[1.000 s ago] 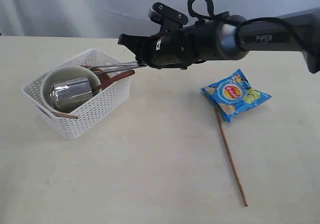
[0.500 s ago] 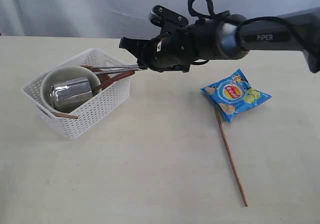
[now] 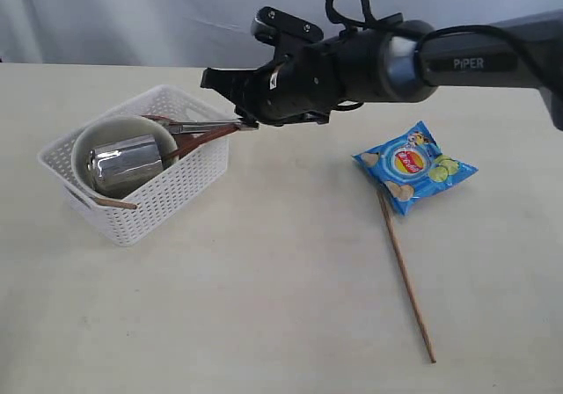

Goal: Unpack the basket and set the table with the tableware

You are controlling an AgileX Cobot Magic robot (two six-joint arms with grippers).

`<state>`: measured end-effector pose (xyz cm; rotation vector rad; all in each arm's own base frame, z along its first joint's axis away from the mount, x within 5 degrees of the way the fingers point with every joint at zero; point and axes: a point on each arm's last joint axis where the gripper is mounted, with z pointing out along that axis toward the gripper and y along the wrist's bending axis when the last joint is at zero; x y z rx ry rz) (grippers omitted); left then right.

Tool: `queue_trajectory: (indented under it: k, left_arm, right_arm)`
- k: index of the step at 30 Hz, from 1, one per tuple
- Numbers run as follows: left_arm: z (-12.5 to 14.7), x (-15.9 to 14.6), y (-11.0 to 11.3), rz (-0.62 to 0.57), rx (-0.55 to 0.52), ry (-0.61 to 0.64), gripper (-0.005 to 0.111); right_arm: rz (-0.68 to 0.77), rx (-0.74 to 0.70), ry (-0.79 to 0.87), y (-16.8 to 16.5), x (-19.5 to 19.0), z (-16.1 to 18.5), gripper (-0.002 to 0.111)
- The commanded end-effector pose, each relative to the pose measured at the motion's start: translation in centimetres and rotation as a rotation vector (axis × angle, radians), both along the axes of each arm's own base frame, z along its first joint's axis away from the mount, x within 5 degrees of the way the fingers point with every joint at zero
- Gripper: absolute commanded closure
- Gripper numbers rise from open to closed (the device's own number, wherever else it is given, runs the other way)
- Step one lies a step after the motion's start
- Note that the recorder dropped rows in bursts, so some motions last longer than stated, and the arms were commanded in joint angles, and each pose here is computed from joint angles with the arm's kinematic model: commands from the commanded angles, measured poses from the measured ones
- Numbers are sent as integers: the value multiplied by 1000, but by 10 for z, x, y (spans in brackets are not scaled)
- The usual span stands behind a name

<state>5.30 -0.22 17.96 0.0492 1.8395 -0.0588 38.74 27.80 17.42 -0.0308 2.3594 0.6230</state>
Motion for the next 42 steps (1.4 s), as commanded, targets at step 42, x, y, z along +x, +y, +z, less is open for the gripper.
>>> queue_trajectory:
  k: [42]
  left_arm:
    - [2,0,-1,-9,-1,-8,107]
  right_arm:
    - [1060,-1109,-605,107,-34,38,69]
